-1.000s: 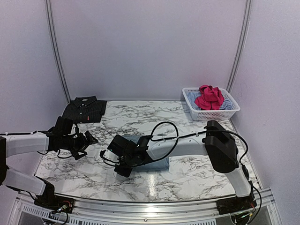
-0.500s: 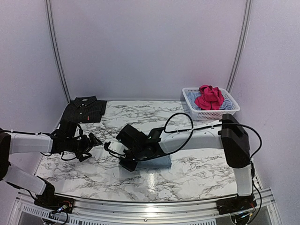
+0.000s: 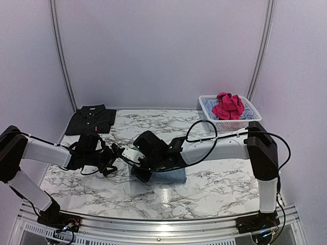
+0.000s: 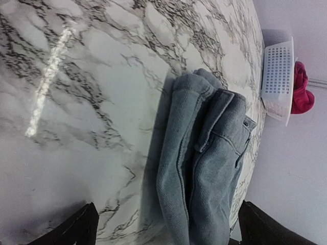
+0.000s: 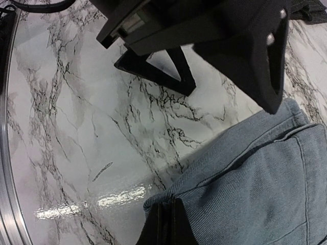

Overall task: Fold and stack the mixed laundry pile
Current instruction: Pick up the square-folded skirt from the center of the board, then pass from the right arm to the left

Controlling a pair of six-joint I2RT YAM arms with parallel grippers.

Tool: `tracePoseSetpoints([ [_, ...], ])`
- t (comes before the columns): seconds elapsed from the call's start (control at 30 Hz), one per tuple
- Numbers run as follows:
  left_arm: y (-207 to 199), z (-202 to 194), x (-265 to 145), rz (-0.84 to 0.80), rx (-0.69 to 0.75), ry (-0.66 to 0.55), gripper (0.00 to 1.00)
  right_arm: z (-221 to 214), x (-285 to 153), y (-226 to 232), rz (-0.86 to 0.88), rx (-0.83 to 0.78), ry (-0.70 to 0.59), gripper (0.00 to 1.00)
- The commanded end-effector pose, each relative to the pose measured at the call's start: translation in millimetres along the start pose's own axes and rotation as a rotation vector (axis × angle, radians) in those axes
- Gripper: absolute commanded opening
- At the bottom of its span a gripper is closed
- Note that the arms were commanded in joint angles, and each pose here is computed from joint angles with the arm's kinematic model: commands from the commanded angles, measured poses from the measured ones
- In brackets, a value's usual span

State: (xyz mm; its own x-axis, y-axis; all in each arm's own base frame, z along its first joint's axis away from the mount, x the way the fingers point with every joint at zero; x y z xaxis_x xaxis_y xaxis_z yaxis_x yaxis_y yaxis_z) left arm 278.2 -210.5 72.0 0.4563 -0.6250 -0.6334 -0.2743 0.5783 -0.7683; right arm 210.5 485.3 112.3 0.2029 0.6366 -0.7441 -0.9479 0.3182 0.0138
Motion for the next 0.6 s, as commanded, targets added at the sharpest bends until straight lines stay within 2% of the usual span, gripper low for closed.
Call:
tracePoseSetpoints([
  [0.0,-37,-2,12,-0.106,-0.011,0.004,0.99,33,-20,1,-0.002,0.006,-0.120,0.00],
  [0.3,-43,-22,35,-0.115,-0.024,0.058,0.99,43,-23,3,-0.004,-0.014,-0.155,0.00],
  [0.43,-47,-26,45,-0.134,-0.027,0.079,0.91,47,-23,4,-0.017,-0.017,-0.167,0.00],
  [0.57,-49,-27,51,-0.183,-0.055,0.080,0.79,49,-23,6,-0.014,-0.017,-0.174,0.00],
])
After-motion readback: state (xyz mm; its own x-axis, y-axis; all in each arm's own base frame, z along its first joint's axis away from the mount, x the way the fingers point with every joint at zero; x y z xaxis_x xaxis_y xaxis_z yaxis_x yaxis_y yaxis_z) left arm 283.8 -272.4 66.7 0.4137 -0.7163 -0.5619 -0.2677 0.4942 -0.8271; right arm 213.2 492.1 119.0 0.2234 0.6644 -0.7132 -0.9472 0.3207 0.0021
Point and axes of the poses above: each gripper's point midway between its finger pads, its own x axis out along the fingers, its own y axis along the line the jaws close on, z = x × y, the point moved 3 cm from there along -x, back along the fingers
